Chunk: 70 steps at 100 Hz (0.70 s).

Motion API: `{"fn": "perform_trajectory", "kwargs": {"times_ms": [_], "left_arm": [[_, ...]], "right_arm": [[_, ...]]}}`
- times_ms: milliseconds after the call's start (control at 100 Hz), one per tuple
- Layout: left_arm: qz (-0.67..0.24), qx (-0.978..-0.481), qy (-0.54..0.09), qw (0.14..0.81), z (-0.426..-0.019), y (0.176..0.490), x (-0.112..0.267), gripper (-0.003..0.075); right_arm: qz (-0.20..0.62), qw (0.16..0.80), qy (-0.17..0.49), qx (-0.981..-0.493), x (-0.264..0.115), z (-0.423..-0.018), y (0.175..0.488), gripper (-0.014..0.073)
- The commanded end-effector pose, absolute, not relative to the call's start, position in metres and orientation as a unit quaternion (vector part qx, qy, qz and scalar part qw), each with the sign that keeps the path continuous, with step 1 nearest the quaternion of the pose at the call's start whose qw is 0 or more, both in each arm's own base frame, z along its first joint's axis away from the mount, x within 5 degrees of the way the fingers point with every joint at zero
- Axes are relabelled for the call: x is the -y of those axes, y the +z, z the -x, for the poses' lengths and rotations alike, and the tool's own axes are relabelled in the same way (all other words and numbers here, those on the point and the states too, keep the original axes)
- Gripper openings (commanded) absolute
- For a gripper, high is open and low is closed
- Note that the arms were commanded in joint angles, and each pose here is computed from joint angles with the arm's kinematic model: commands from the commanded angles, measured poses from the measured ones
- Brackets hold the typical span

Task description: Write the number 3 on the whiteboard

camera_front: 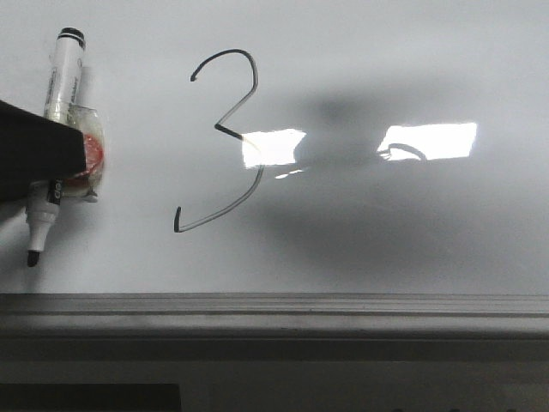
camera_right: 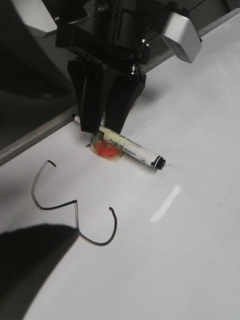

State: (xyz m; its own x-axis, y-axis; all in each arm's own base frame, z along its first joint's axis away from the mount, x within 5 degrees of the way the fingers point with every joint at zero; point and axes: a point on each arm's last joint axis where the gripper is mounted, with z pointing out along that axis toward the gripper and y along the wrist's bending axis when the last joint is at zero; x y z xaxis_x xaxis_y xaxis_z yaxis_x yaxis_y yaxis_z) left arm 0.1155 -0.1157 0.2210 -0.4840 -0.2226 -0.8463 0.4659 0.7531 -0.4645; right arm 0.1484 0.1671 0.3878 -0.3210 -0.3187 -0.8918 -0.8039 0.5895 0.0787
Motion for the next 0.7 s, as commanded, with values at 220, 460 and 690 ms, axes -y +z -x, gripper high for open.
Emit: {"fn": "perform_trajectory", "kwargs": {"times_ms": [220,460,690], "left_arm": [[-0.14,-0.671,-0.338,0.645,-0.098,0.272,0.092,-0.002],[-0.207,-0.605,-0.311,0.704,-0.074,0.289,0.071,-0.002],[-0.258,-0.578,-0.301,0.713,-0.055,0.29,0.058,-0.002]], "right_arm": [[0.352,0.539,0.257,-0.721,-0.138,-0.127,0.403,-0.0053],[0.304,0.639,0.254,-0.659,-0.096,-0.094,0.369,-0.0053],[0.278,0.681,0.256,-0.628,-0.059,-0.06,0.306,-0.0053]]}}
